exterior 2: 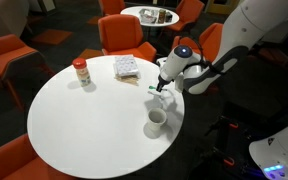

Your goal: Take the green marker out of the white mug

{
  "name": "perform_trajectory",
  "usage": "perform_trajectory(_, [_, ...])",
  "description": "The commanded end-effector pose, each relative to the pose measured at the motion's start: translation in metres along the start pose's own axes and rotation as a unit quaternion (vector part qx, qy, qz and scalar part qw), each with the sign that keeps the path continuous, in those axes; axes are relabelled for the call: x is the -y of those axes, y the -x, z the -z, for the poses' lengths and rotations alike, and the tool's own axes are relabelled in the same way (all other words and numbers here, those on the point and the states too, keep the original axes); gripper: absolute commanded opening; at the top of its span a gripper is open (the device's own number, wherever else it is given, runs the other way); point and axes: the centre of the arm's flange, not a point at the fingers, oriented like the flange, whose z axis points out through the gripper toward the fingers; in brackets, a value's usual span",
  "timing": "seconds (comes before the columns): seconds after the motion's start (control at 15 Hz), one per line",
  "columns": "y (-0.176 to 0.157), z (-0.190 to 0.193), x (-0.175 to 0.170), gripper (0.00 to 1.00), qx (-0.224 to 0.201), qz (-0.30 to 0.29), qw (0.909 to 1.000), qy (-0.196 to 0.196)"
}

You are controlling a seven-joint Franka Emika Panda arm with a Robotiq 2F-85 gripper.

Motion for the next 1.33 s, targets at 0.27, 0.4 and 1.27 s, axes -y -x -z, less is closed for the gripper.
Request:
perform_trajectory(0.27, [-0.006, -0.026, 0.005, 0.42, -0.007, -0.007, 0.9999, -0.012])
perform_trajectory(0.4, [-0.007, -0.017, 0.005, 0.59, 0.009, -0.013, 0.9988, -0.047])
perform_trajectory(1.27, [-0.014, 0.109, 0.0, 1.0, 0.174, -0.081, 0.9763, -0.1])
